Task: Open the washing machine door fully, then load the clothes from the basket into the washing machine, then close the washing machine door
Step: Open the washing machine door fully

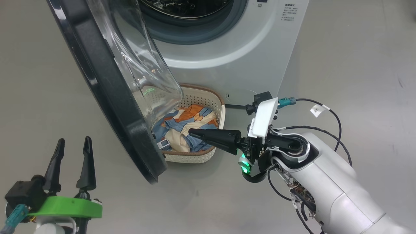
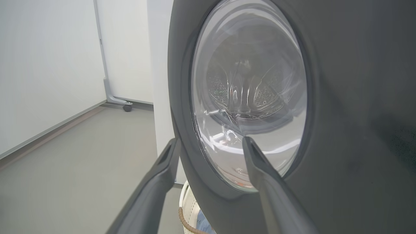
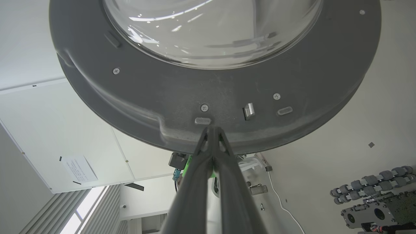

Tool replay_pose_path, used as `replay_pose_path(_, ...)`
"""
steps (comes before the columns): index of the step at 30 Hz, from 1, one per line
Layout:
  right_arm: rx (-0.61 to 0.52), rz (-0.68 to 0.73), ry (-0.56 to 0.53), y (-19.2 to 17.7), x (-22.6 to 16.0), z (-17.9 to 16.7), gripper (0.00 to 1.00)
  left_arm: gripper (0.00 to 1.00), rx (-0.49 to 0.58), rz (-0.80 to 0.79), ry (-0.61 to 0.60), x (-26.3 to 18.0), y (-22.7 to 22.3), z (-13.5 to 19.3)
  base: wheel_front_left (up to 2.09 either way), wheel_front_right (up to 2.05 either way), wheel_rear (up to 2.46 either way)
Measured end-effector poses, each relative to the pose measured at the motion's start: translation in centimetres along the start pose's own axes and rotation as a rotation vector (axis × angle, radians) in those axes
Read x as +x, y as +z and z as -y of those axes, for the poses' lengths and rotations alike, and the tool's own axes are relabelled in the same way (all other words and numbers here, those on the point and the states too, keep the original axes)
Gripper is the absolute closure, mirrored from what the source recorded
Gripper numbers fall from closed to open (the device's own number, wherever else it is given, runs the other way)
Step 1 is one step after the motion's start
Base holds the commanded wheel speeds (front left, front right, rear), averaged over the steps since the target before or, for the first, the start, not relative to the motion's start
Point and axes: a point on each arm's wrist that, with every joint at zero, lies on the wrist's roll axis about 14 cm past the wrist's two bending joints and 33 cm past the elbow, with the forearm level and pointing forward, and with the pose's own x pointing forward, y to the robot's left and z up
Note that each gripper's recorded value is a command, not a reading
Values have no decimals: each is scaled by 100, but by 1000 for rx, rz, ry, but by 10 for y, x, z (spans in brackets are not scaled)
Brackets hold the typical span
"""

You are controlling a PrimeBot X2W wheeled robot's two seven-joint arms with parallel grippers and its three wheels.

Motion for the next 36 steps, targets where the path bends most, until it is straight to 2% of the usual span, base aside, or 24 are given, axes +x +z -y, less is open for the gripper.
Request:
replay_pose_path(12,40,198,-9,8,-35,15,100,0,-15,17,-5,-3,4,2,0,0,0)
replay_pose_path(14,47,271,-4,13,-46,17,29,0,-19,13,-7,-5,2,3,0,0,0)
replay_pose_path(15,46,296,3,16,-50,16,0,0,-20,12,-7,-6,2,3,0,0,0)
replay_pose_path(22,4,501,27,44,-82,6,0,0,-29,11,-27,-2,0,10,0,0,0)
replay_pose_path(28,-126,732,-46,75,-125,4,0,0,-38,22,-60,2,3,22,0,0,0)
replay_pose_path(33,-264,916,-96,96,-159,-7,0,0,-46,26,-78,4,3,29,0,0,0)
replay_pose_path(36,-421,1012,-123,107,-176,-27,0,0,-50,28,-81,5,3,31,0,0,0)
